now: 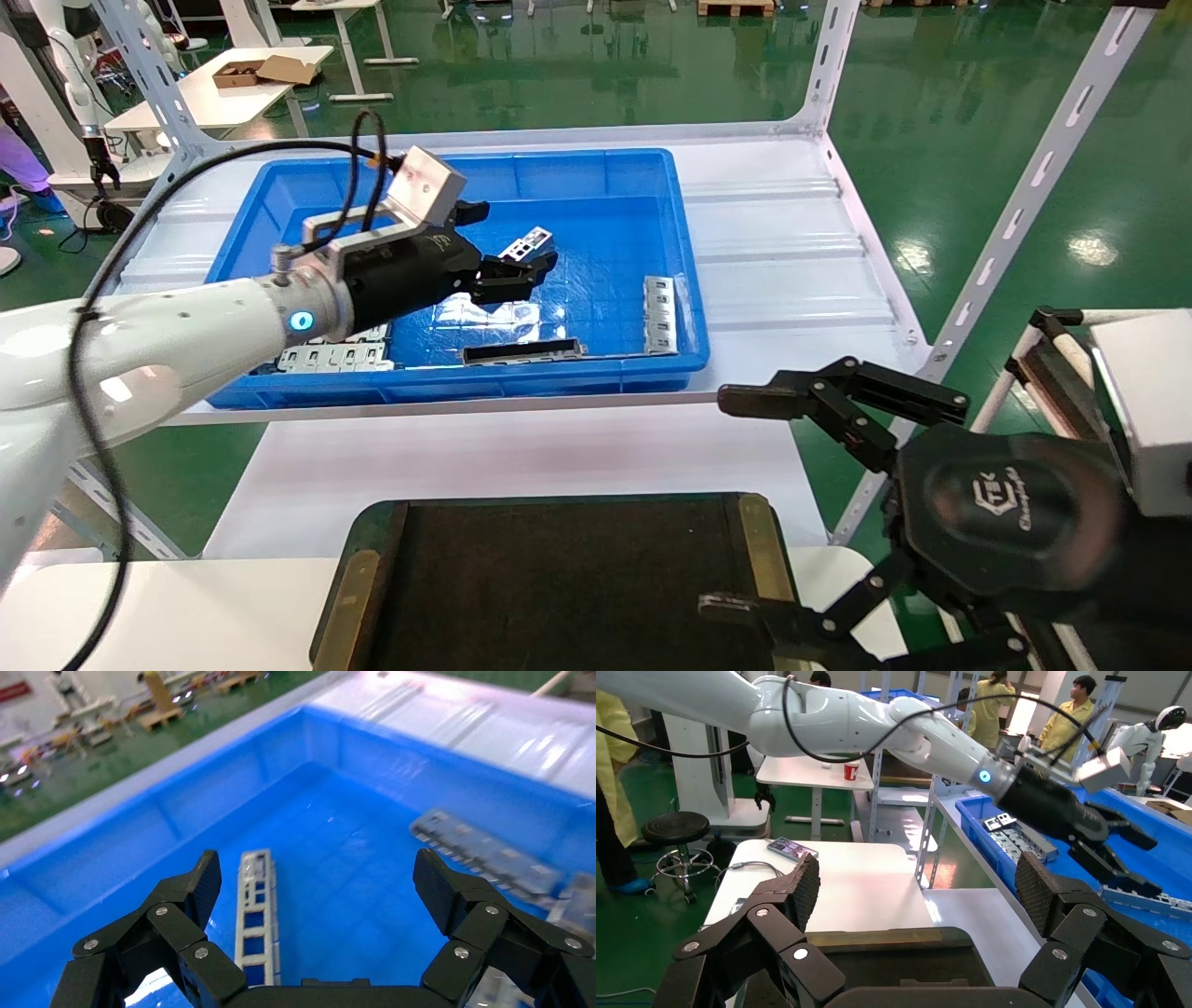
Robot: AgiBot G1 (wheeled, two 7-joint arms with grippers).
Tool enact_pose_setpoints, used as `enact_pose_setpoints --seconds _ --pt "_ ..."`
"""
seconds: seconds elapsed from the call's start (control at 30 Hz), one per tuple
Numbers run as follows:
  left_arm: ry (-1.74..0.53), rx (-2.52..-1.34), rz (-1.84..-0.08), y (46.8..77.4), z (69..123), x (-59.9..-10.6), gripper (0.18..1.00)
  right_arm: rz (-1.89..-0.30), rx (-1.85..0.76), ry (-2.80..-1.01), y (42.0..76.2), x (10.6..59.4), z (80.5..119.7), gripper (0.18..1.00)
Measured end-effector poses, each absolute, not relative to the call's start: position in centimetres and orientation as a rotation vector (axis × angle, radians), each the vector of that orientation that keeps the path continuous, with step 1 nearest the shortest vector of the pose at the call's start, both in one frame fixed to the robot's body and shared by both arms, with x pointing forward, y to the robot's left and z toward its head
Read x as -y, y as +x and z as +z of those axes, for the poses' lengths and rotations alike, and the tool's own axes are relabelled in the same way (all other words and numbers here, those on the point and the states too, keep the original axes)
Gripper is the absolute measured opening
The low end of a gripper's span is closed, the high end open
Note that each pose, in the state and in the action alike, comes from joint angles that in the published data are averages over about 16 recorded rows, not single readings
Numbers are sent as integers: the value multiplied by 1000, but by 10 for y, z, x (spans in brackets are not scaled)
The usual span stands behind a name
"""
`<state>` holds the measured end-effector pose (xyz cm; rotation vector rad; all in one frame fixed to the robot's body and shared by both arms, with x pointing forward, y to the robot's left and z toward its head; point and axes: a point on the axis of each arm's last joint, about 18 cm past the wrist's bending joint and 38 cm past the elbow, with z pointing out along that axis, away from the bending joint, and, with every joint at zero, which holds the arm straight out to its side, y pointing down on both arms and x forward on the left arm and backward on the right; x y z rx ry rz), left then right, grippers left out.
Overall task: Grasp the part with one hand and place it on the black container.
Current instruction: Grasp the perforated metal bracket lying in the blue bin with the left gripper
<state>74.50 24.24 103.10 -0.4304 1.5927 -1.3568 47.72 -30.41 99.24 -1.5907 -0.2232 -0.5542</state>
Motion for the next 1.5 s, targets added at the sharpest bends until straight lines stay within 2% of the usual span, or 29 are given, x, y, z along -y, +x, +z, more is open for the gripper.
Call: enact_pose_setpoints --seconds 0.23,0.5,0.8,1.1,1.5 --pt "-522 -1585 -1291 768 1019 -240 1001 -554 223 -1591 477 304 992 1000" --pt "-588 -1582 -1251 779 1005 -243 982 -554 223 -1591 477 304 992 984" --pt "-628 -1576 -1254 783 996 -246 908 -554 223 -1591 477 304 992 899" --pt "-638 -1574 -1259 784 990 -247 732 -554 223 -1591 477 304 992 750" --pt "-646 -1574 -1262 784 985 -248 458 -554 223 -1591 477 304 992 471"
